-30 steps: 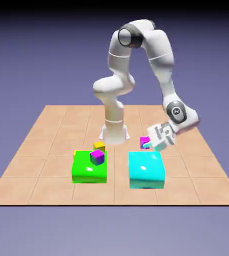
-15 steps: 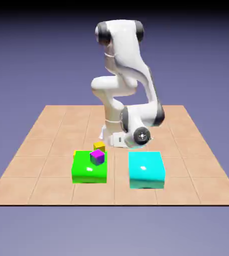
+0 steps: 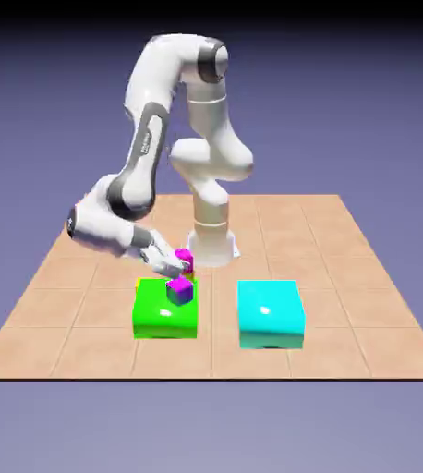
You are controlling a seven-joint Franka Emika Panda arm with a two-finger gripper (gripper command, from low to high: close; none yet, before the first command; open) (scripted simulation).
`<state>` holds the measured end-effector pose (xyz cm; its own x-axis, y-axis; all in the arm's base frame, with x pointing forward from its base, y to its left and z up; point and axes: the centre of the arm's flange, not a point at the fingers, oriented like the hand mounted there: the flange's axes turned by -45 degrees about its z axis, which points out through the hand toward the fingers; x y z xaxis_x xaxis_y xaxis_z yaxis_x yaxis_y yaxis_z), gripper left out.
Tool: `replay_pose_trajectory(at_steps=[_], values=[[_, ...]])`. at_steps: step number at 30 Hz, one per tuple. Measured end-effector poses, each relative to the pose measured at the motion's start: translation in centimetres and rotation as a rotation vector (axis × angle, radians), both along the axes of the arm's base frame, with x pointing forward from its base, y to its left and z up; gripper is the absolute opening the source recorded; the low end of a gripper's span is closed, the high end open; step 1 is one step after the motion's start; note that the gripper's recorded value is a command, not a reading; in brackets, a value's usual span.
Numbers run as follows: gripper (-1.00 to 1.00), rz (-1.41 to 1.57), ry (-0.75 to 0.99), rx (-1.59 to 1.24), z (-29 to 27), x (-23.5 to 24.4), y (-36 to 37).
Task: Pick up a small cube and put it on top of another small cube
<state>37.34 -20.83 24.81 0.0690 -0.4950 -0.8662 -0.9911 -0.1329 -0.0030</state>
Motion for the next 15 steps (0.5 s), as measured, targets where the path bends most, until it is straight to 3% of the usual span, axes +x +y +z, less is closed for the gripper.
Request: replay_pose_trajectory(at_steps=[14, 15], values=[[-1.0, -0.002, 0.003, 0.0, -4.5, -0.6, 4.2], [1.0, -0.002, 0.003, 0.0, -4.5, -0.6, 4.2]])
